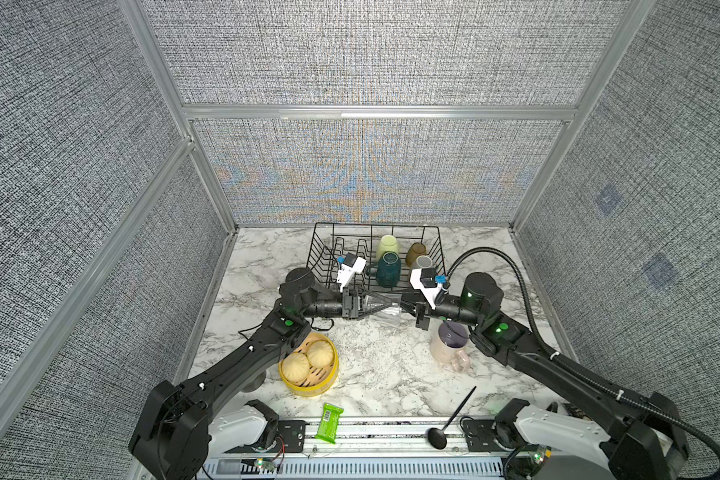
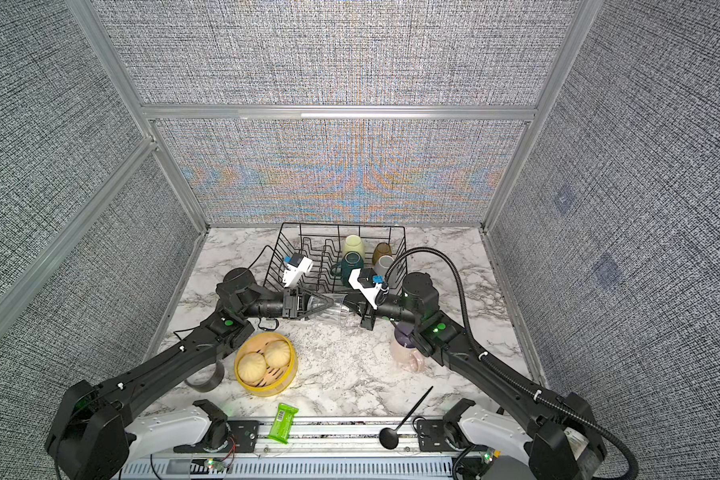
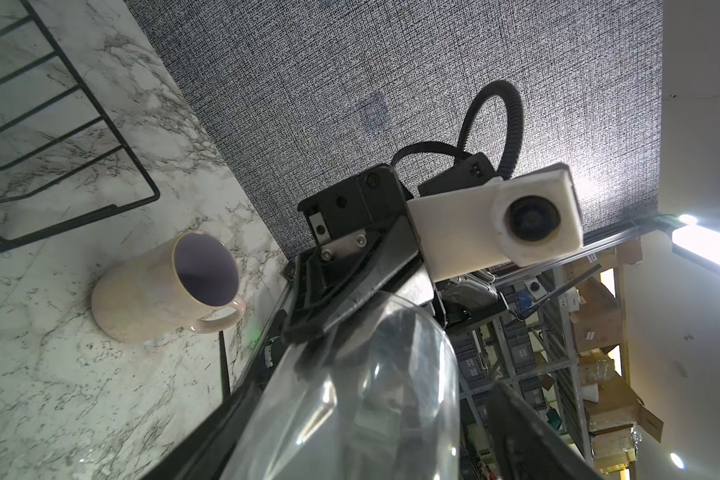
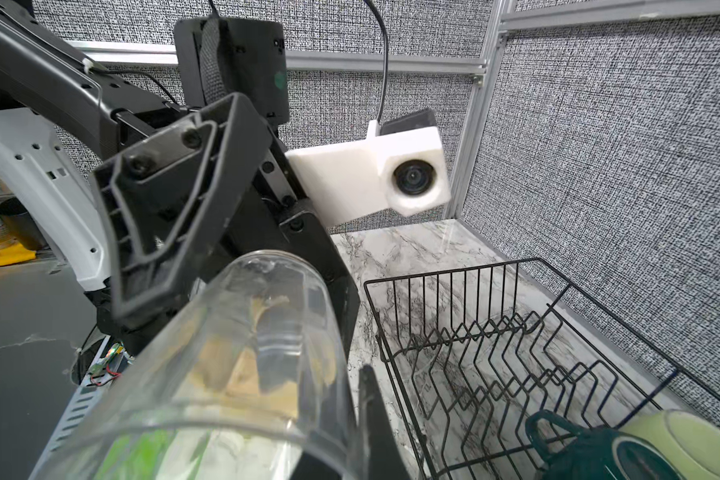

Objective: Load the cups into the dish rack
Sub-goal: 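Grasp the clear cup with the left gripper while the right gripper releases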

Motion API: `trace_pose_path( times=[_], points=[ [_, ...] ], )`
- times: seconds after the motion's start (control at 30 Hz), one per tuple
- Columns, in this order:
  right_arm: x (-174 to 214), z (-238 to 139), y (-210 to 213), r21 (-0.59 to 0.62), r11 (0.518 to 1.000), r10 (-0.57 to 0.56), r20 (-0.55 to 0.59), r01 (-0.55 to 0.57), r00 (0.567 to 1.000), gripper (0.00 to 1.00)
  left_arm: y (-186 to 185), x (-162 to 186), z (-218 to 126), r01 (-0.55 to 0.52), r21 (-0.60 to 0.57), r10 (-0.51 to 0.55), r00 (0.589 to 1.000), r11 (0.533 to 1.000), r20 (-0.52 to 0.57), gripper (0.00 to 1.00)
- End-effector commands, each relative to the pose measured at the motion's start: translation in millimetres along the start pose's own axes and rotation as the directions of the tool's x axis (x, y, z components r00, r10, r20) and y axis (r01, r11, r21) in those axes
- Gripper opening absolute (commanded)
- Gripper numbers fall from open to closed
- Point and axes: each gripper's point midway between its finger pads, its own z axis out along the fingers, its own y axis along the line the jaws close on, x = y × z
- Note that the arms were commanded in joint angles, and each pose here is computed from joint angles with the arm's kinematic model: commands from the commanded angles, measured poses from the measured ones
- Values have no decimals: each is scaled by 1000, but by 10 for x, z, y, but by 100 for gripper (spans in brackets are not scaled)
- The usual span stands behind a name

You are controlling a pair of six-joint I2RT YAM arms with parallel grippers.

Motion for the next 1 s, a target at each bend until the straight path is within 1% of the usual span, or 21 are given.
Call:
trace_pose_path(
  times=[0.0, 0.07, 0.13, 0.2, 0.27, 0.33, 0.4, 0.53, 0.6, 0.7, 0.8, 0.87, 0.97],
  points=[
    [56, -5, -168, 89, 996, 4, -13, -2, 1000, 0, -182, 116, -5, -54, 63, 58, 997, 997, -60, 86],
    [59, -20, -178, 100, 995, 6, -9, -5, 1000, 0, -194, 120, -5, -58, 66, 63, 996, 996, -64, 85],
    [92, -37, -258, 140, 990, 10, -8, -9, 1000, 0, -213, 119, -9, -69, 67, 73, 995, 995, -62, 85],
    [121, -68, -363, 178, 983, 41, -24, -36, 999, 0, -224, 110, -20, -86, 59, 89, 995, 995, -50, 85],
    [130, -76, -299, 131, 990, 52, -34, -48, 998, 0, -229, 98, -20, -99, 51, 101, 994, 994, -47, 83],
    [137, -68, -219, 88, 995, 56, -20, -54, 998, 0, -226, 99, -14, -100, 48, 103, 993, 994, -53, 80],
    [151, -59, -206, 78, 995, 62, -9, -61, 998, 0, -207, 99, -7, -104, 42, 106, 993, 994, -54, 78],
    [201, -52, -231, 88, 992, 95, -45, -91, 994, 0, -200, 102, 18, -116, 46, 119, 991, 992, -61, 74],
    [217, -18, -188, 51, 993, 110, -50, -108, 993, 0, -192, 103, 30, -120, 49, 123, 990, 992, -69, 72],
    [251, 31, -193, 34, 990, 140, -65, -138, 988, 0, -164, 80, 40, -125, 41, 128, 990, 991, -62, 68],
    [294, 47, -211, 39, 988, 153, -88, -150, 984, 8, -137, 65, 54, -125, 33, 127, 990, 992, -67, 66],
    [304, 63, -229, 43, 988, 150, -78, -147, 986, 13, -108, 64, 58, -124, 21, 125, 990, 992, -70, 65],
    [307, 63, -278, 66, 985, 162, -71, -158, 984, 17, -43, 52, 57, -129, -17, 128, 990, 991, -66, 63]
  ],
)
